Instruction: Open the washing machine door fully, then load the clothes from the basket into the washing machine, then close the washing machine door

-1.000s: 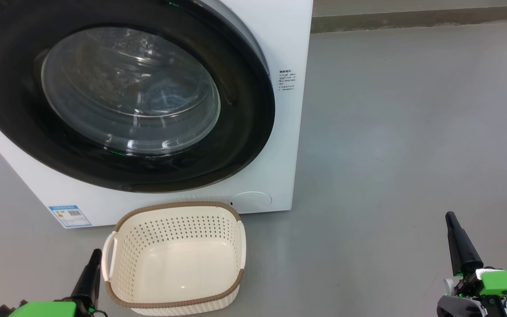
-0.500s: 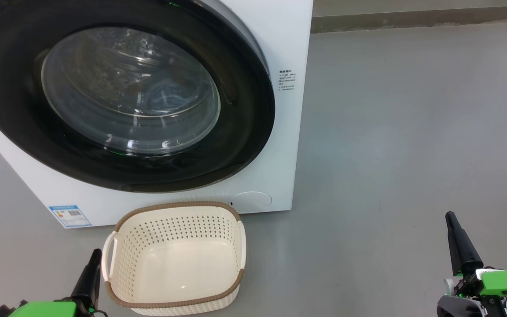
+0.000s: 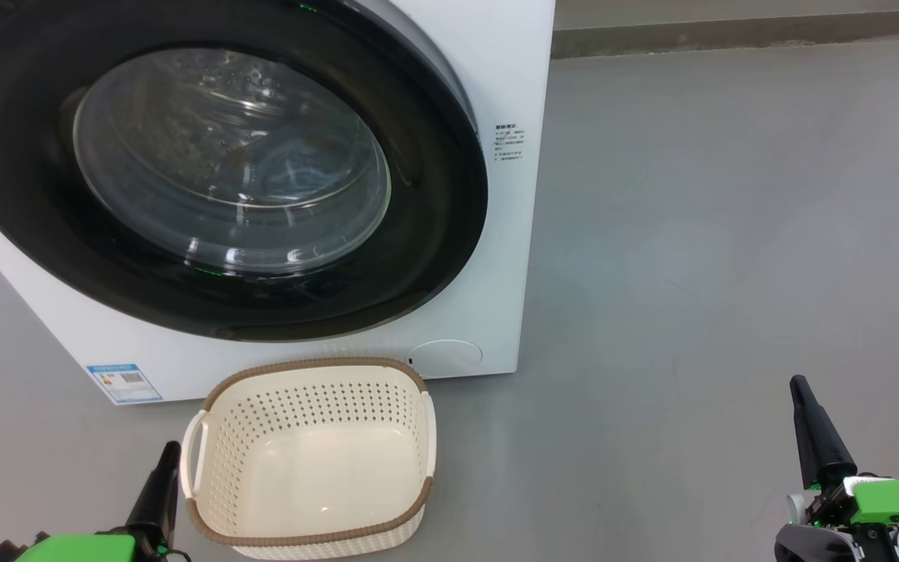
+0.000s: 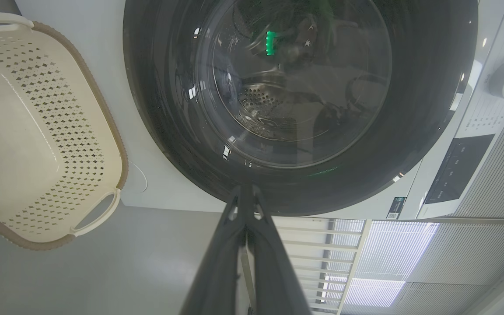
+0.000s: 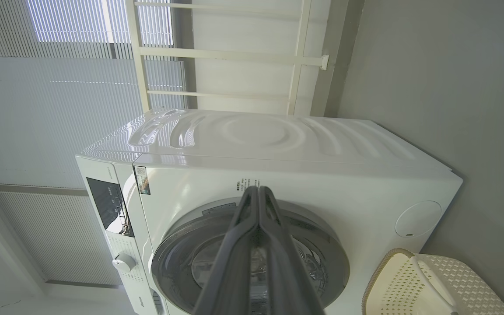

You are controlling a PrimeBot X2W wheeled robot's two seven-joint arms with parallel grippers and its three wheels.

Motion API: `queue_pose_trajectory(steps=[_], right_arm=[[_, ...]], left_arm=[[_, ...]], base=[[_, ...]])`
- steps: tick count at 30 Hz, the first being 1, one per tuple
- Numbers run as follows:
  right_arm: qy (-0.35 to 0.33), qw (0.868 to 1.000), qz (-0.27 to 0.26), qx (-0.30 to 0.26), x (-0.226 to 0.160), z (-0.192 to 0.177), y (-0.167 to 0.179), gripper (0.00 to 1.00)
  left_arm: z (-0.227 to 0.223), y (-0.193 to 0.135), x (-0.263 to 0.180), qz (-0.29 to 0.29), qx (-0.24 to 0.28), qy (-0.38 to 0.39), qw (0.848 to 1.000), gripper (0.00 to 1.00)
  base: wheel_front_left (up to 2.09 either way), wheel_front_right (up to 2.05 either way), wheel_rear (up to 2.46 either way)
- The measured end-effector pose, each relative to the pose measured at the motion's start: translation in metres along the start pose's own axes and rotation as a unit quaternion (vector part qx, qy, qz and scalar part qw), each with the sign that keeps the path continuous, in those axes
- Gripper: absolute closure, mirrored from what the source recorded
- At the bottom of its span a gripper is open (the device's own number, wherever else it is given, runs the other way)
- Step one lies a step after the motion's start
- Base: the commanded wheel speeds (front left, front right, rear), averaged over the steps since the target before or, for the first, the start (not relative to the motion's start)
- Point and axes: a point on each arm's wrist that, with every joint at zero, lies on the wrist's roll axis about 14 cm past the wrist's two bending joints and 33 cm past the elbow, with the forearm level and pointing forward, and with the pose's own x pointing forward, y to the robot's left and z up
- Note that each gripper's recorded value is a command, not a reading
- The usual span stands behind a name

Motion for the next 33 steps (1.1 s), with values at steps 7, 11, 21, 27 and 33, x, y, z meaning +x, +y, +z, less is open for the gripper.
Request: queue_pose_trajectory(steps=[7,11,21,27,33], right_arm=[[0.000,1.000,0.000,0.000,0.0000,0.0000,0.0000,1.00],[0.000,1.000,0.000,0.000,0.0000,-0.0001,0.0000,1.00],[0.000,1.000,0.000,0.000,0.0000,0.0000,0.0000,1.00],[0.000,1.000,0.000,0.000,0.0000,-0.0002,0.0000,1.00],[0.000,1.000,0.000,0.000,0.0000,-0.0001,0.0000,1.00]], left_arm=[[-0.0001,0.0000,0.0000,0.000,0.000,0.000,1.000,1.00],[-0.0001,0.0000,0.0000,0.000,0.000,0.000,1.000,1.00],[-0.0001,0.0000,0.0000,0.000,0.000,0.000,1.000,1.00],[-0.0001,0.0000,0.0000,0.000,0.000,0.000,1.000,1.00],[-0.0001,0.0000,0.0000,0.000,0.000,0.000,1.000,1.00]], base=[[0.00,0.00,0.00],[0.00,0.00,0.00],[0.00,0.00,0.00],[0.00,0.00,0.00],[0.00,0.00,0.00]])
